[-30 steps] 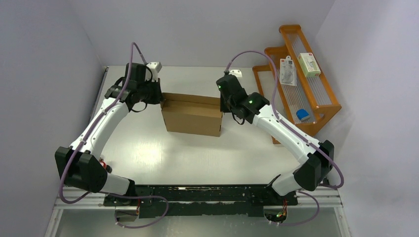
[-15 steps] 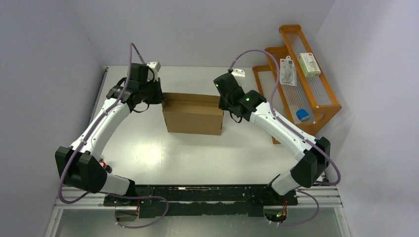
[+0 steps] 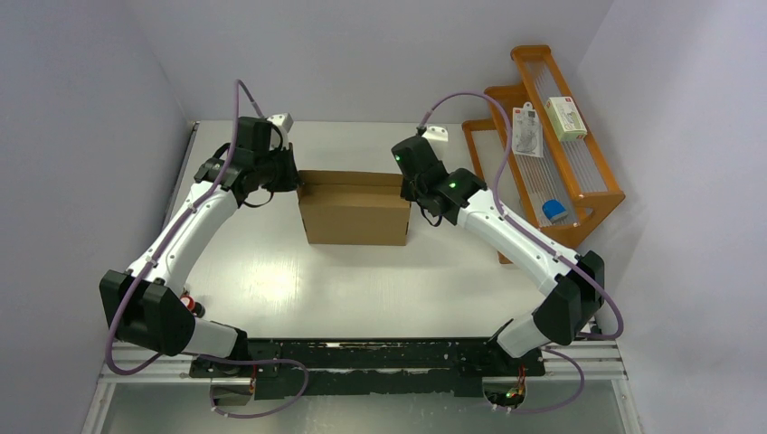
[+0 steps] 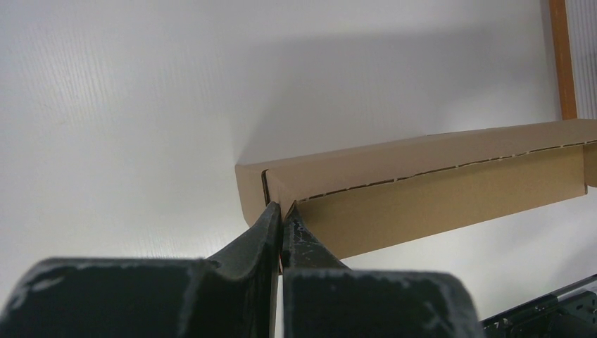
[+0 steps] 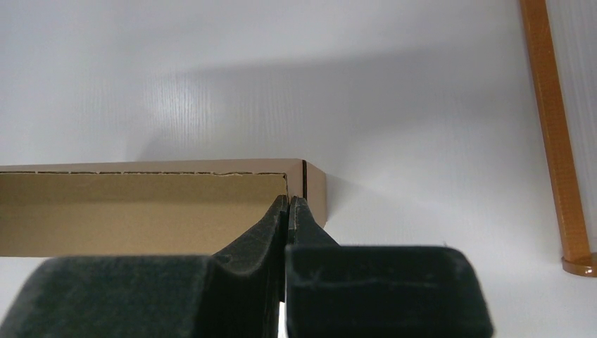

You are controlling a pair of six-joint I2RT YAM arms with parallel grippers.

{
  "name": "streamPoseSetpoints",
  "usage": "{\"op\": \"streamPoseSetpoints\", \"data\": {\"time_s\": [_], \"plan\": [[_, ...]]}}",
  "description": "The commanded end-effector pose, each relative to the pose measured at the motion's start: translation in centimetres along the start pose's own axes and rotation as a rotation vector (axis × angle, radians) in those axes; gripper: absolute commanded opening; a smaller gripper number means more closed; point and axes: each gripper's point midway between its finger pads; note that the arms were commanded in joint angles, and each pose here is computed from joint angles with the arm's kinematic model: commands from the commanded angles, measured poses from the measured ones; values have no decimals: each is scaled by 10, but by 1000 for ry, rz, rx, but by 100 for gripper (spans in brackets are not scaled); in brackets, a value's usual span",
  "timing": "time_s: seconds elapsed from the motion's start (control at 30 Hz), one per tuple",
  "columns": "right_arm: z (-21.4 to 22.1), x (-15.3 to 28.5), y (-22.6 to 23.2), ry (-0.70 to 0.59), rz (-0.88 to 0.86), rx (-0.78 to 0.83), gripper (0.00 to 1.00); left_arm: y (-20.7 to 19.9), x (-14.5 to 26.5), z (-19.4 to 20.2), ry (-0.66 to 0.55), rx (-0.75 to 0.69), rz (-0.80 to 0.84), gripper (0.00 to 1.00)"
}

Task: Fold the paper box

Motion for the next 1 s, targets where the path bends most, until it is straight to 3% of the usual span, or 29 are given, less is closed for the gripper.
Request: {"op": "streamPoseSetpoints", "data": {"time_s": [0.0, 0.4, 0.97], "plan": [[28, -9, -14, 81, 40, 57, 0, -9, 5, 7, 25, 29, 26, 5], [33, -10, -9, 86, 0, 41, 0, -10, 2, 15, 38, 41, 3, 5], [46, -14, -9, 6, -121, 6, 0, -16, -7, 59, 41, 51, -35, 5]]}}
Point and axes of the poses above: each gripper's point midway between its finger pads, its own x axis back along the fingers, its own y axis along the line the jaws close on, z = x × y, and after that the axes turned 7 degrees about -x, right-handed
